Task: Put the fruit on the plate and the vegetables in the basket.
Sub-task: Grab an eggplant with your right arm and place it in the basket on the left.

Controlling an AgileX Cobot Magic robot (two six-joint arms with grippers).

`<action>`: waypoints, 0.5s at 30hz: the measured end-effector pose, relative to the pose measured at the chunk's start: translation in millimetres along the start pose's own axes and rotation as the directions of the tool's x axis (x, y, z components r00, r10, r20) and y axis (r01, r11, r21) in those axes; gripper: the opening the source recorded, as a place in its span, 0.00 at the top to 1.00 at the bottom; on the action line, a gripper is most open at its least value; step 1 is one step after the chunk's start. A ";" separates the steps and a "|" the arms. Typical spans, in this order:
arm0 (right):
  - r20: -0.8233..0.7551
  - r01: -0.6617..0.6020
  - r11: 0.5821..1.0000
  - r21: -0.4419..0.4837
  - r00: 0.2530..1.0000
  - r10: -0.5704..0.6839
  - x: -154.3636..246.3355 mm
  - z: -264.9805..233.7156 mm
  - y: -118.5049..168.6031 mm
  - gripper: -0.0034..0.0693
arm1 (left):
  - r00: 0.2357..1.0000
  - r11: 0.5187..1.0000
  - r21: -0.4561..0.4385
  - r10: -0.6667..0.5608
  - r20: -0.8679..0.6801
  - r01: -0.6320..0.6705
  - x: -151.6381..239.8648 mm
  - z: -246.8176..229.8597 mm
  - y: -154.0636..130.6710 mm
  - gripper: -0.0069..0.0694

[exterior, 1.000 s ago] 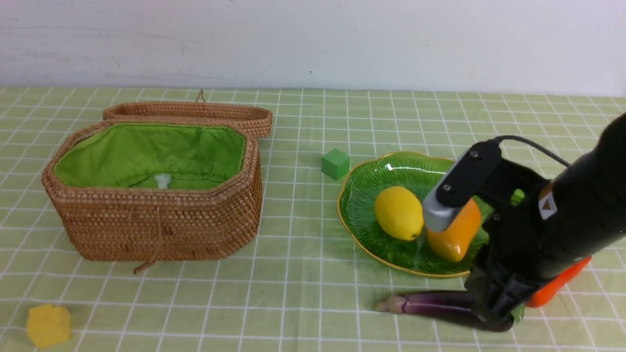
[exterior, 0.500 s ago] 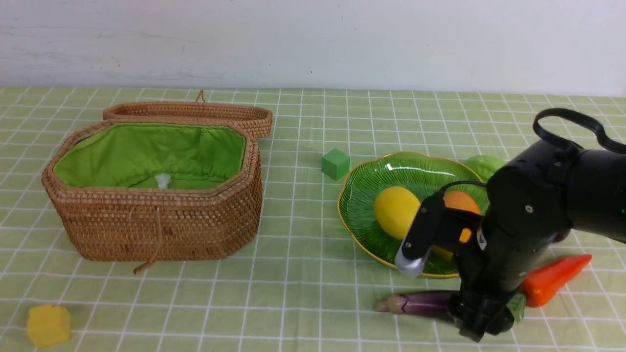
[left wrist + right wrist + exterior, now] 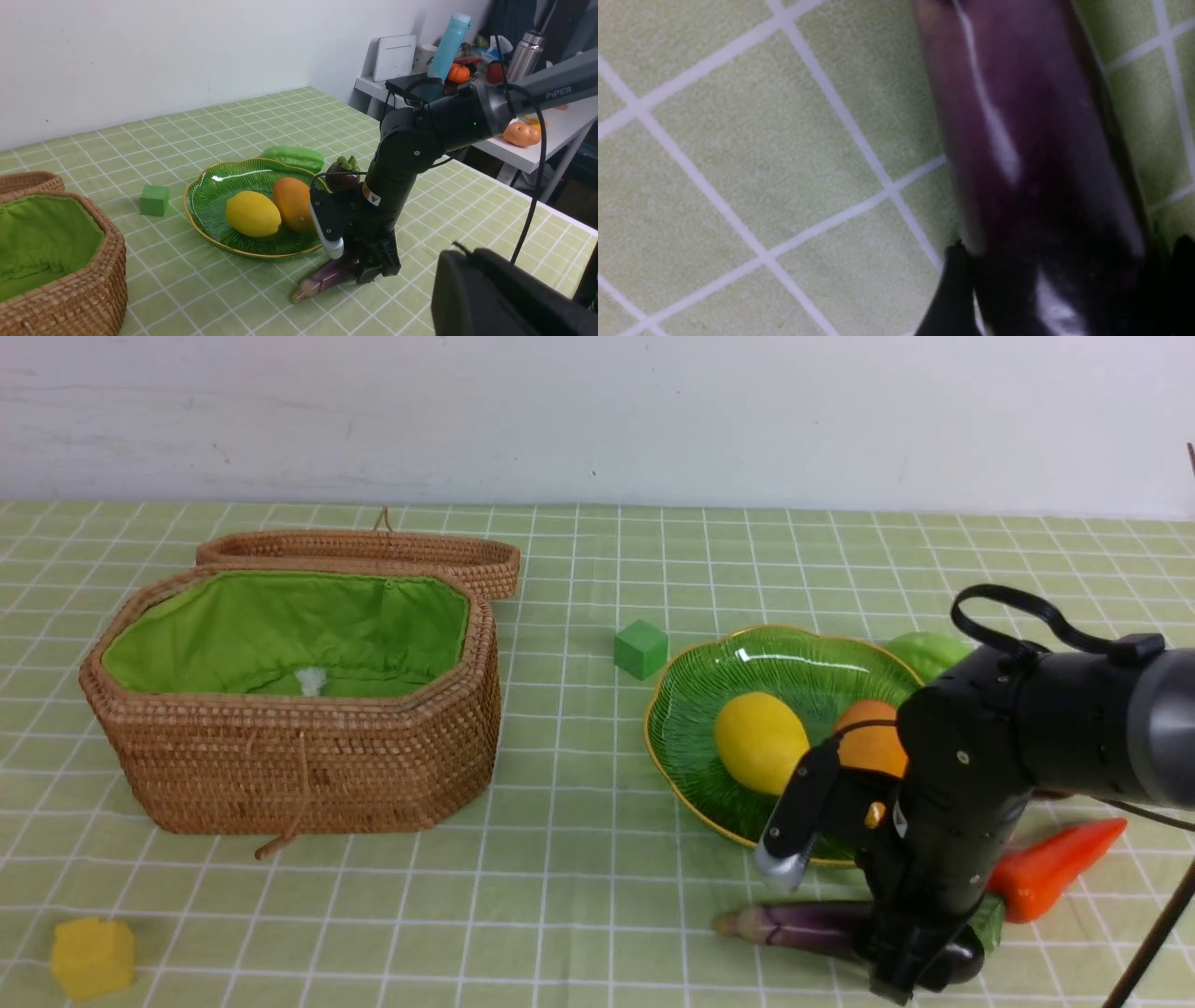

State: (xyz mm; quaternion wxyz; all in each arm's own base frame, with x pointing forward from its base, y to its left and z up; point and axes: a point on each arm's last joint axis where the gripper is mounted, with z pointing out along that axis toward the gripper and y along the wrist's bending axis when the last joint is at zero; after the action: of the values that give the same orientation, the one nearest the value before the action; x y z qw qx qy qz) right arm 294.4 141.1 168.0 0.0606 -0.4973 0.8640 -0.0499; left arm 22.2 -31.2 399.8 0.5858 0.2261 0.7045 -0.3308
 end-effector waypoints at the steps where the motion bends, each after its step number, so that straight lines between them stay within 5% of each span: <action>1: 0.000 0.000 1.000 0.000 1.000 0.000 0.0 0.0 0.0 0.19 | 1.000 1.000 0.000 0.000 0.000 0.000 0.0 0.0 0.0 0.93; 15: -0.025 0.004 1.000 -0.022 1.000 -0.004 -2.0 9.1 0.2 0.35 | 1.000 1.000 0.000 -0.001 -0.004 0.001 0.3 0.0 0.0 0.93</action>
State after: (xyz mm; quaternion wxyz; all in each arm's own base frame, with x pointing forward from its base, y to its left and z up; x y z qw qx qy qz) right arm 296.6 142.7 159.1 0.0443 -0.4990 0.8642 -0.0469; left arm 22.1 -31.2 399.5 0.5843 0.2265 0.7056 -0.3307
